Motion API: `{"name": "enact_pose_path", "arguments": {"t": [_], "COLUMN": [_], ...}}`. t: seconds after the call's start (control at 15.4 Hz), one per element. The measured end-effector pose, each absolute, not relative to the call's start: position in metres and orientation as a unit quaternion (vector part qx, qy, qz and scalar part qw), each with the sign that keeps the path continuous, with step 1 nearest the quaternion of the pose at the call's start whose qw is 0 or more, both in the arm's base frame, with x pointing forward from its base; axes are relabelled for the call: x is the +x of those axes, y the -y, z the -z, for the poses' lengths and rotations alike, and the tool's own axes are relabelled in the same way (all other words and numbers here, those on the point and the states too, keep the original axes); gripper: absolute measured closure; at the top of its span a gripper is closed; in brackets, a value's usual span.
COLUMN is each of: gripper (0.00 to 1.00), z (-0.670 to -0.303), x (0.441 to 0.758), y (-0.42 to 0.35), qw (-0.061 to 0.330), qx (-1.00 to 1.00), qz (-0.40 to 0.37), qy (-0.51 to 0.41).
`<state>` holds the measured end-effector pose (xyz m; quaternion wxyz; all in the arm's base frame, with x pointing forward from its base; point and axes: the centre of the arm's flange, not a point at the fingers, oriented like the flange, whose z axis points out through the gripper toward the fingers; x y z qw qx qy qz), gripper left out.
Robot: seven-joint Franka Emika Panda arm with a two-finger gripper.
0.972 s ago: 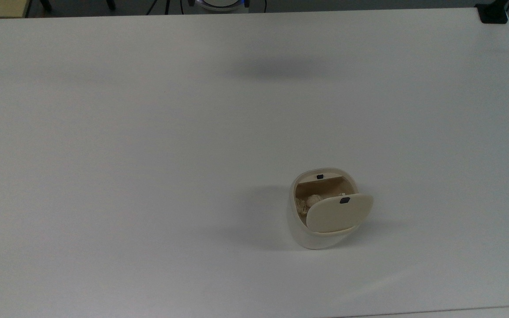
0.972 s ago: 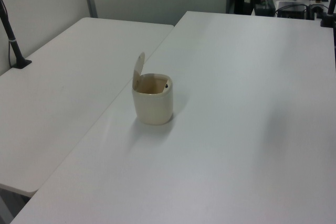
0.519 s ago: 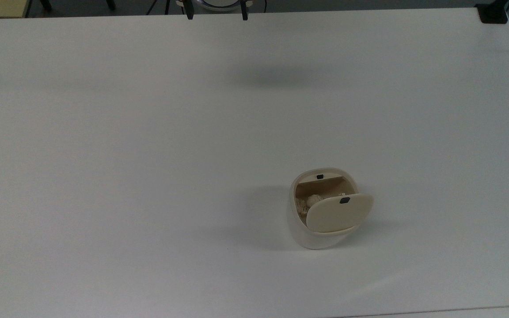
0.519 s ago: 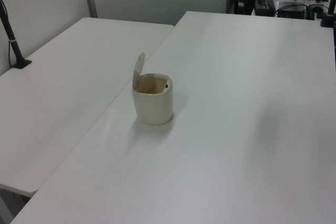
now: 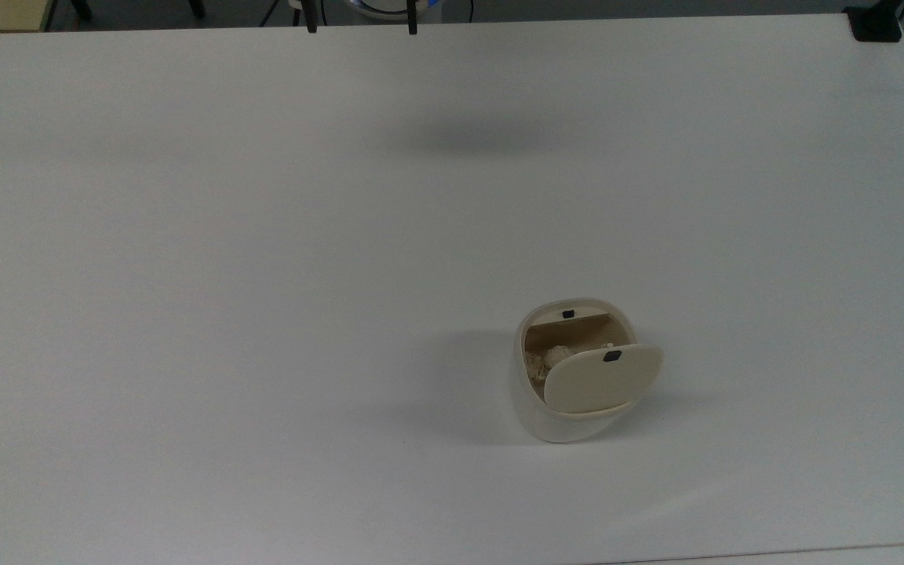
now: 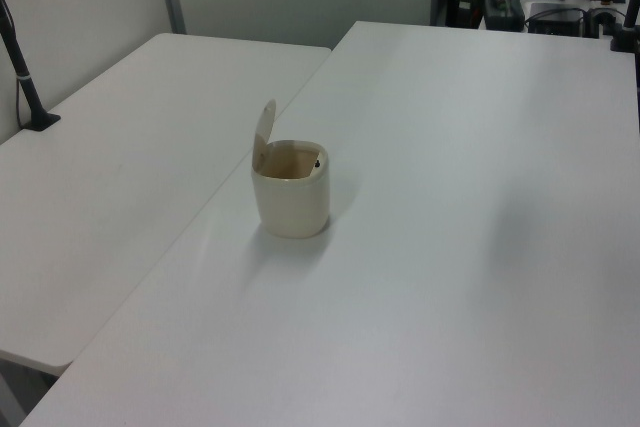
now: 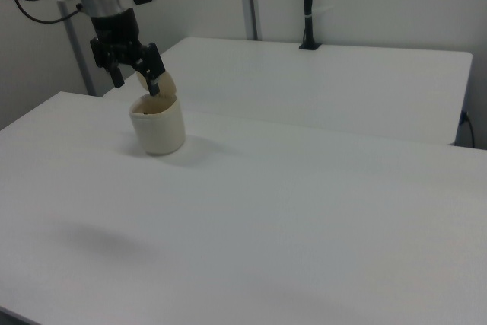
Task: Open the trash bin
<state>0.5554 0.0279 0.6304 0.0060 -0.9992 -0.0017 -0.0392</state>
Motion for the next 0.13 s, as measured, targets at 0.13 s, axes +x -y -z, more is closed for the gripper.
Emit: {"name": "enact_pose_path", "arguments": {"t": [0.13], "gripper": [0.0], "z": [-0.6303], "x": [0.5553], "y": [-0.0273], "qw": [0.003], "qx": [-0.999], "qz": [0.039], "qy": [0.002]}}
